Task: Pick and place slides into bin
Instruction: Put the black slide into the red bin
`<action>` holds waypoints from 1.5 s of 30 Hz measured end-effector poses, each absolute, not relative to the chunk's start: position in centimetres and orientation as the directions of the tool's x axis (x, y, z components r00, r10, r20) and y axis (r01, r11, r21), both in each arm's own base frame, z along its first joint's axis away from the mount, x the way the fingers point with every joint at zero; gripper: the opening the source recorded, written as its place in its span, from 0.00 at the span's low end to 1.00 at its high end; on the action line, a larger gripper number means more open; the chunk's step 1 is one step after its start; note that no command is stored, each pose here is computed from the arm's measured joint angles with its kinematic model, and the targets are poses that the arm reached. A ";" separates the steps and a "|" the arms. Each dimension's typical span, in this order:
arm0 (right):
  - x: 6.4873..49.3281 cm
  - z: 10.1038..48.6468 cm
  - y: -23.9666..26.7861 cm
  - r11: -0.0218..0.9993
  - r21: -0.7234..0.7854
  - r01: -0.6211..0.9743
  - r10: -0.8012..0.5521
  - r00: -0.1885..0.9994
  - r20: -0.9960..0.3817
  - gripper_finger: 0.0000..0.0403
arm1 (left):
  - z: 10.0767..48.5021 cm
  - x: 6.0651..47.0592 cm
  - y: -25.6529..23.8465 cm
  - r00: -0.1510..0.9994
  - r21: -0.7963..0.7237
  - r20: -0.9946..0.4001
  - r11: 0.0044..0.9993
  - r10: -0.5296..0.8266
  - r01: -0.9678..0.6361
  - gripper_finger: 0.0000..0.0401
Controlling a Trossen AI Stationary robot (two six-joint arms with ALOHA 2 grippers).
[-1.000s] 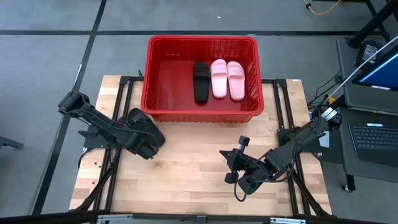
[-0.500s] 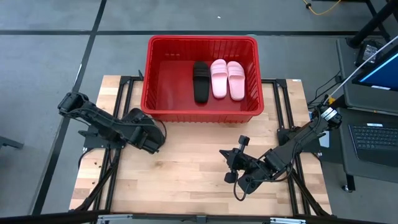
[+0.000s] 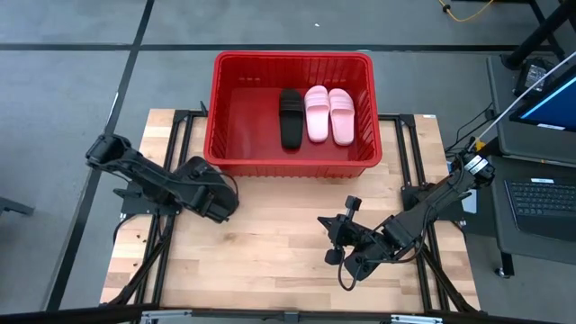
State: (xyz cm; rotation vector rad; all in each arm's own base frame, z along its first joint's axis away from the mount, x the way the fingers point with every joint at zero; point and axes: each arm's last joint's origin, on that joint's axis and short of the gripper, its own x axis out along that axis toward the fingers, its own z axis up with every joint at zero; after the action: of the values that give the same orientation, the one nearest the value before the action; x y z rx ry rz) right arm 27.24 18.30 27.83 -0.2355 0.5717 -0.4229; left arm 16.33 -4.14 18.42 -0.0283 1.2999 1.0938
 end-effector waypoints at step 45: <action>27.2 27.8 18.3 0.888 -0.329 0.320 -0.448 0.759 -0.472 0.01 | 15.7 17.5 -3.2 -0.259 0.649 -0.725 0.508 0.639 -0.566 0.03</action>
State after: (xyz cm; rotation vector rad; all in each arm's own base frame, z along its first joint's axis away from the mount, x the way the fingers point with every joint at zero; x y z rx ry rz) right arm 27.25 18.30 27.84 -0.2350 0.5711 -0.4227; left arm 17.55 -3.18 15.67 0.0677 1.4320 1.1441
